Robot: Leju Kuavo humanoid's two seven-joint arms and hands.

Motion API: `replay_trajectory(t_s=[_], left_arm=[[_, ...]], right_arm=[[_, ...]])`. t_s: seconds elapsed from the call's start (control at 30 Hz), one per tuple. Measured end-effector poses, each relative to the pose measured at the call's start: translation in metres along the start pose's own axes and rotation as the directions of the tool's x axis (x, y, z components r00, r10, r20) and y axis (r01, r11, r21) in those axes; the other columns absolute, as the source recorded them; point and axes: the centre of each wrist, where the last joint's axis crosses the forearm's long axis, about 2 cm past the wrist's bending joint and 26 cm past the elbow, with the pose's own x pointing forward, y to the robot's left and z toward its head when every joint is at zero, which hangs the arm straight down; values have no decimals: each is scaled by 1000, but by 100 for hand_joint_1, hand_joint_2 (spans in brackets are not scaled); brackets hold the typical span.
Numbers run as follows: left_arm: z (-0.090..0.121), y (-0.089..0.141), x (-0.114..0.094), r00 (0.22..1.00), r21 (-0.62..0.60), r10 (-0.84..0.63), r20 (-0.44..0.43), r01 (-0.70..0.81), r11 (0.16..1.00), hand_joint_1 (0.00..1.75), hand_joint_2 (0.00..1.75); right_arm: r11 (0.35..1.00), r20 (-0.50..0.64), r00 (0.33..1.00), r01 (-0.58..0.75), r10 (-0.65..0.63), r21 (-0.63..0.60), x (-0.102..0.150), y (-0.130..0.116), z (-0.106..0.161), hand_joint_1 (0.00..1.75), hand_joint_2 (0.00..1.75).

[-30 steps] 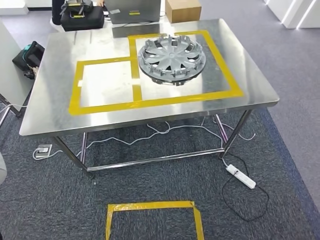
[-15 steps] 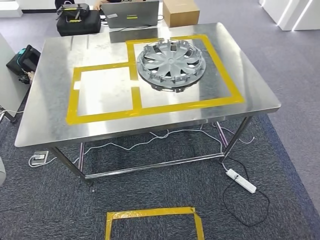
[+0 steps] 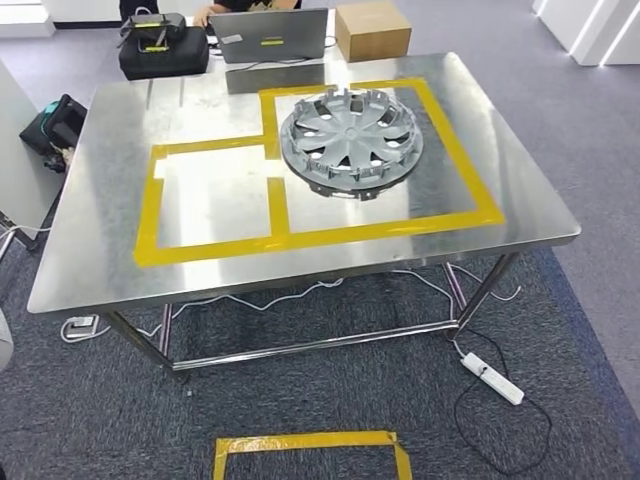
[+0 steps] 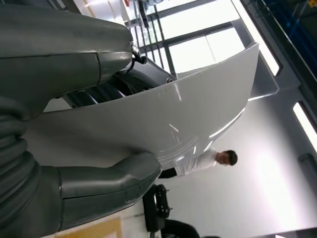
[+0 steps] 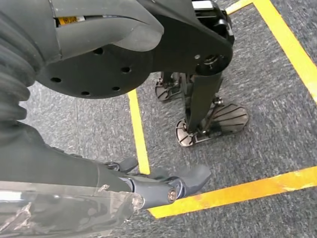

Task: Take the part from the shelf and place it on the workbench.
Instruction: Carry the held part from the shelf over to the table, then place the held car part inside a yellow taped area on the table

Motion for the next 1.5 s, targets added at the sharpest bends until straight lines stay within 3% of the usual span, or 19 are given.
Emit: replay_trajectory(t_s=[1.5], left_arm=[[0,0,1,1000,8,-11,10,11,1000,175,175]], right_arm=[[999,-2,999,-32,32,28,-1,5,1,0,175]])
